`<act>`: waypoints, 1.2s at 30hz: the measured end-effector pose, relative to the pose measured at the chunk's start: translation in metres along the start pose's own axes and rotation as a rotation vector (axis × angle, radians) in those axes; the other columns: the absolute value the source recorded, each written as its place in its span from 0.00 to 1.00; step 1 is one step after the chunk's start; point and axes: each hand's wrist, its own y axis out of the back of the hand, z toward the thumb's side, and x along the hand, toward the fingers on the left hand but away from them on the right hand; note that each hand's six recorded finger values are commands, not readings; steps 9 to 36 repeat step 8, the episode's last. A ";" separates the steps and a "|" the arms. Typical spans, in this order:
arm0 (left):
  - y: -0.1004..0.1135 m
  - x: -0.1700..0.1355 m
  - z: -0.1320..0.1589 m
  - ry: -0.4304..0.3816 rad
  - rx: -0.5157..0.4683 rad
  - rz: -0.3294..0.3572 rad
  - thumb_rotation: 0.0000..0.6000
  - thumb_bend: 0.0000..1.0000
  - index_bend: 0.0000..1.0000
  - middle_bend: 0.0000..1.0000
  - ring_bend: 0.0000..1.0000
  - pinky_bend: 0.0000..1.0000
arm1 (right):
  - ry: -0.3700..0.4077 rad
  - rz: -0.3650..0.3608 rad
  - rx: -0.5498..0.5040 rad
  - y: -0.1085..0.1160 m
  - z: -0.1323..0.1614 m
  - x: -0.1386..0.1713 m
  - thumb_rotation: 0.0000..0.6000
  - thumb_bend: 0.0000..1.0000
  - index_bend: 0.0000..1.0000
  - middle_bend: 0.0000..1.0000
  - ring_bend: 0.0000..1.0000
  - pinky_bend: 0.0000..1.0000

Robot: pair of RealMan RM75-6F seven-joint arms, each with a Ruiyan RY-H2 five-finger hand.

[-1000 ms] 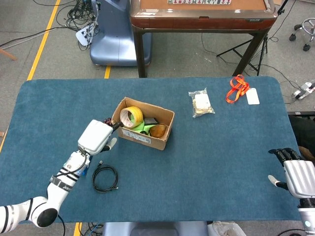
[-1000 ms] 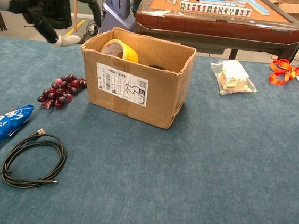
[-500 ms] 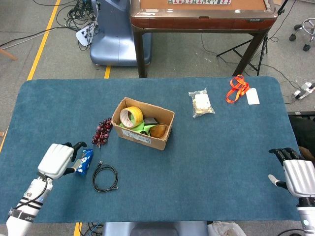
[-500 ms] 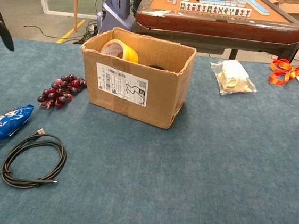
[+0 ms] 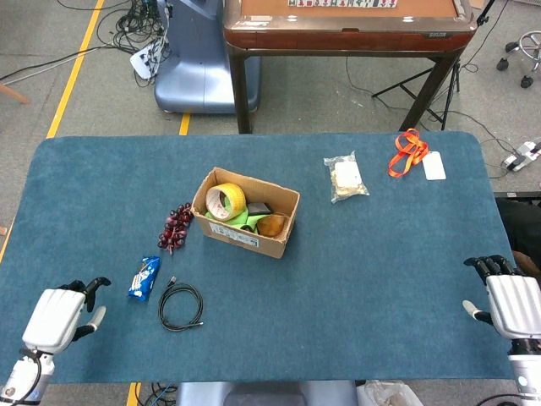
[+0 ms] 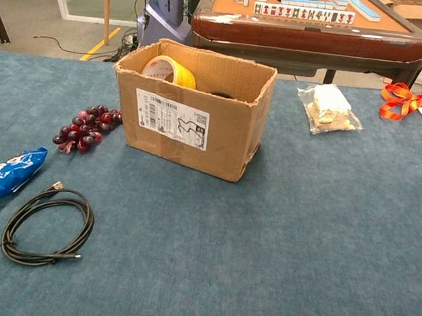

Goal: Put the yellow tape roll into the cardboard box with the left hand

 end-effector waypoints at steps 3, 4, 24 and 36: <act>-0.008 -0.009 -0.002 -0.006 0.002 -0.021 1.00 0.34 0.34 0.66 0.47 0.61 | -0.006 0.011 0.003 -0.004 -0.001 -0.001 1.00 0.08 0.33 0.34 0.22 0.52; -0.010 -0.011 -0.003 -0.005 -0.001 -0.026 1.00 0.34 0.34 0.66 0.47 0.61 | -0.009 0.014 0.004 -0.005 -0.002 -0.001 1.00 0.08 0.33 0.34 0.22 0.52; -0.018 -0.017 -0.006 -0.002 -0.012 -0.042 1.00 0.34 0.34 0.66 0.47 0.61 | -0.022 0.035 0.007 -0.010 -0.005 -0.004 1.00 0.08 0.33 0.34 0.22 0.52; -0.018 -0.017 -0.006 -0.002 -0.012 -0.042 1.00 0.34 0.34 0.66 0.47 0.61 | -0.022 0.035 0.007 -0.010 -0.005 -0.004 1.00 0.08 0.33 0.34 0.22 0.52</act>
